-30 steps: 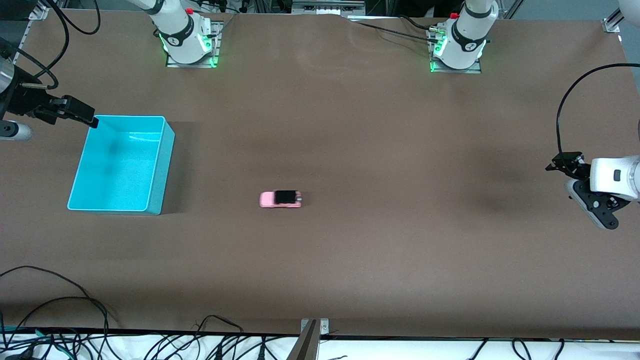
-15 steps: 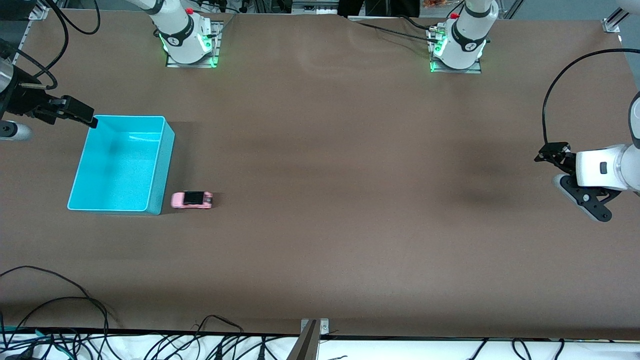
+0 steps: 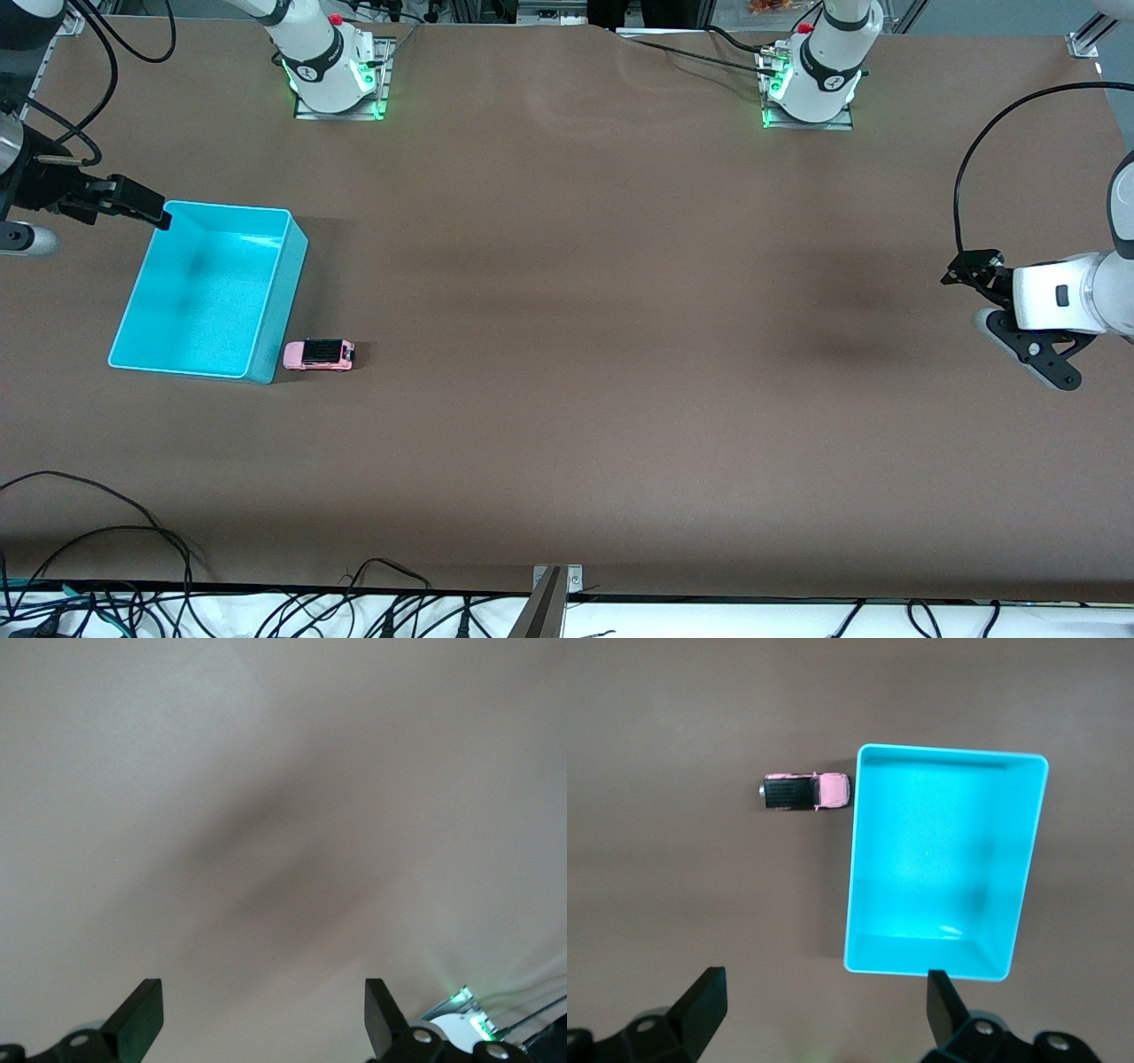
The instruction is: Wind and store pink jeep toy
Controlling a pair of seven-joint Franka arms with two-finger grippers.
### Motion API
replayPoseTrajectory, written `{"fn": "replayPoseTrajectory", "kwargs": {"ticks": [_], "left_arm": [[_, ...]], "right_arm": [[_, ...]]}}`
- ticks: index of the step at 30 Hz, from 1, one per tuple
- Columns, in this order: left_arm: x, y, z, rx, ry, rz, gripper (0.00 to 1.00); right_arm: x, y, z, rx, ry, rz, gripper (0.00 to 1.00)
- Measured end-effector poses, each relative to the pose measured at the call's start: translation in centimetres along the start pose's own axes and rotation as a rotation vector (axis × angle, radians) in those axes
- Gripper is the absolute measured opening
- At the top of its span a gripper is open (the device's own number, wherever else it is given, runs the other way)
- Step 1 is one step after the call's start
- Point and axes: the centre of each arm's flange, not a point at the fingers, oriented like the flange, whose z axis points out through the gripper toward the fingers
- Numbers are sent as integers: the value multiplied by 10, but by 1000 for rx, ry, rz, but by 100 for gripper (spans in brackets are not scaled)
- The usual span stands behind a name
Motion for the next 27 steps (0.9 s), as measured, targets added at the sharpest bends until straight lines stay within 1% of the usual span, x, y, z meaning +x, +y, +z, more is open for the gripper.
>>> {"fn": "replayPoseTrajectory", "kwargs": {"ticks": [5, 10, 12, 15, 18, 19, 21, 24, 27], "left_arm": [[7, 21, -11, 19, 7, -103, 100], [12, 38, -21, 35, 17, -184, 100], [13, 43, -23, 39, 20, -201, 100], [13, 48, -28, 46, 26, -208, 100], [14, 59, -35, 62, 31, -201, 100], [15, 65, -39, 75, 33, -204, 100], [14, 68, -42, 82, 35, -205, 100], [13, 77, -47, 100, 42, -205, 100], [9, 78, -50, 130, 86, -213, 100]], "right_arm": [[8, -5, 15, -10, -27, -236, 100], [20, -15, 38, -17, -70, -444, 100], [26, -19, 51, -15, -93, -535, 100], [35, -25, 73, 5, -126, -656, 100], [47, -32, 100, 26, -147, -763, 100], [55, -34, 118, 33, -147, -832, 100], [60, -35, 130, 41, -143, -876, 100], [73, -35, 164, 80, -114, -1009, 100], [83, -30, 197, 98, -95, -1118, 100]]}}
